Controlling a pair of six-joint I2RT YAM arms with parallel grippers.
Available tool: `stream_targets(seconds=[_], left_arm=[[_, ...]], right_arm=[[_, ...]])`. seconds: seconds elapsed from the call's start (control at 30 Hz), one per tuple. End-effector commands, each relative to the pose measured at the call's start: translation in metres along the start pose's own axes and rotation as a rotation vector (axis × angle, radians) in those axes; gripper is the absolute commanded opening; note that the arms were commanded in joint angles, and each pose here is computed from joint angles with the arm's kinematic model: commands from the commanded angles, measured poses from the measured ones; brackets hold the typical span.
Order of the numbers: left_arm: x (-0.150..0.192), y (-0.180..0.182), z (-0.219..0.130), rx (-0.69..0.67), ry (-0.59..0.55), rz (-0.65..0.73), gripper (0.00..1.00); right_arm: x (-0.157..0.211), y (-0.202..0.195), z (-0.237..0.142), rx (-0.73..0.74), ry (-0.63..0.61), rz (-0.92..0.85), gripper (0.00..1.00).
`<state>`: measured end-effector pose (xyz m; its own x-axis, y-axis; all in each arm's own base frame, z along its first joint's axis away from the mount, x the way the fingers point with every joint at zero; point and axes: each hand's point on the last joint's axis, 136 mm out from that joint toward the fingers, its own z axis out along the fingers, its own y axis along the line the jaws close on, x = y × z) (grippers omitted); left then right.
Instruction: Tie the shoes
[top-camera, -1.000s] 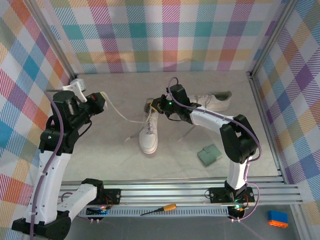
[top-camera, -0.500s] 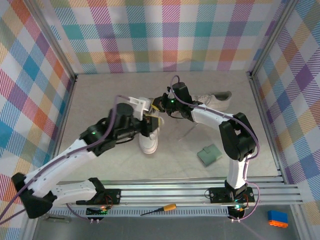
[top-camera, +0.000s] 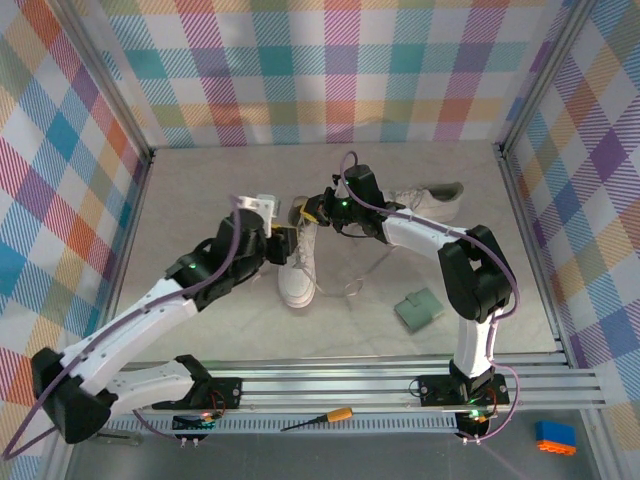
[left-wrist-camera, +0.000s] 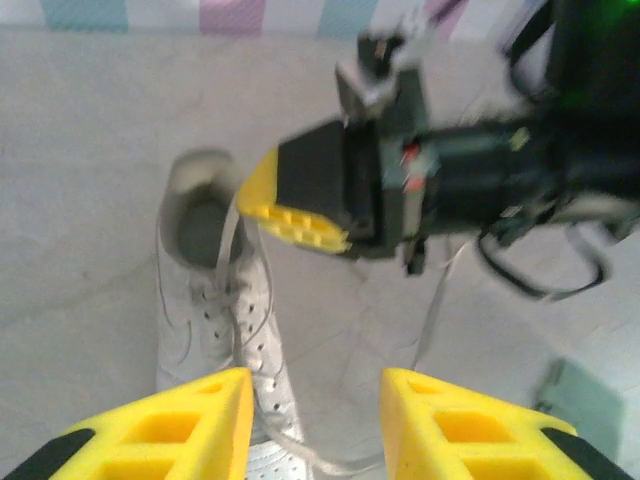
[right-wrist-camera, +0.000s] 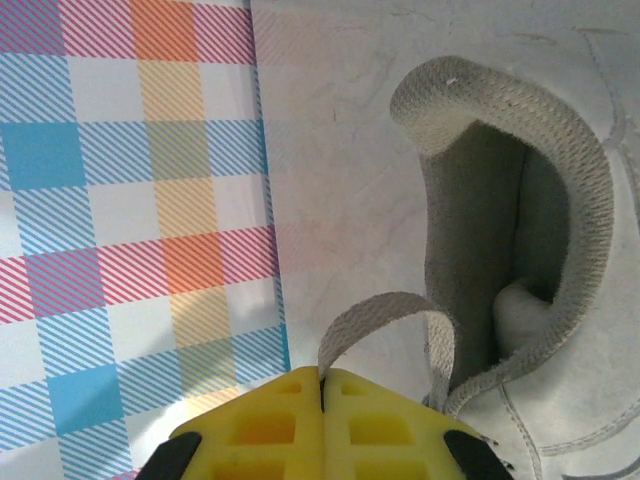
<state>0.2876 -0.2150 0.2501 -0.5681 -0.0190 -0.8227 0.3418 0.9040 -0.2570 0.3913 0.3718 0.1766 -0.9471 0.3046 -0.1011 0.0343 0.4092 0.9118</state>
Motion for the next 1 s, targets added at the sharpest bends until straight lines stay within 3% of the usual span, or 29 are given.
stream_targets(seconds=[0.0,0.27,0.57,0.97], left_arm=[[0.001,-0.006,0.016,0.041,-0.037,0.053,0.39],[0.017,-0.001,0.043,0.016,-0.021,0.103,0.43],[0.008,0.008,0.078,-0.064,-0.043,0.078,0.45],[-0.014,0.027,0.090,-0.133,-0.123,-0.007,0.46]], right_arm=[[0.006,0.023,-0.017,-0.068,0.014,0.004,0.04],[0.015,0.045,-0.029,-0.137,0.025,0.021,0.04],[0.021,0.051,-0.031,-0.142,0.037,0.014,0.04],[0.026,0.050,-0.025,-0.133,0.055,0.019,0.04]])
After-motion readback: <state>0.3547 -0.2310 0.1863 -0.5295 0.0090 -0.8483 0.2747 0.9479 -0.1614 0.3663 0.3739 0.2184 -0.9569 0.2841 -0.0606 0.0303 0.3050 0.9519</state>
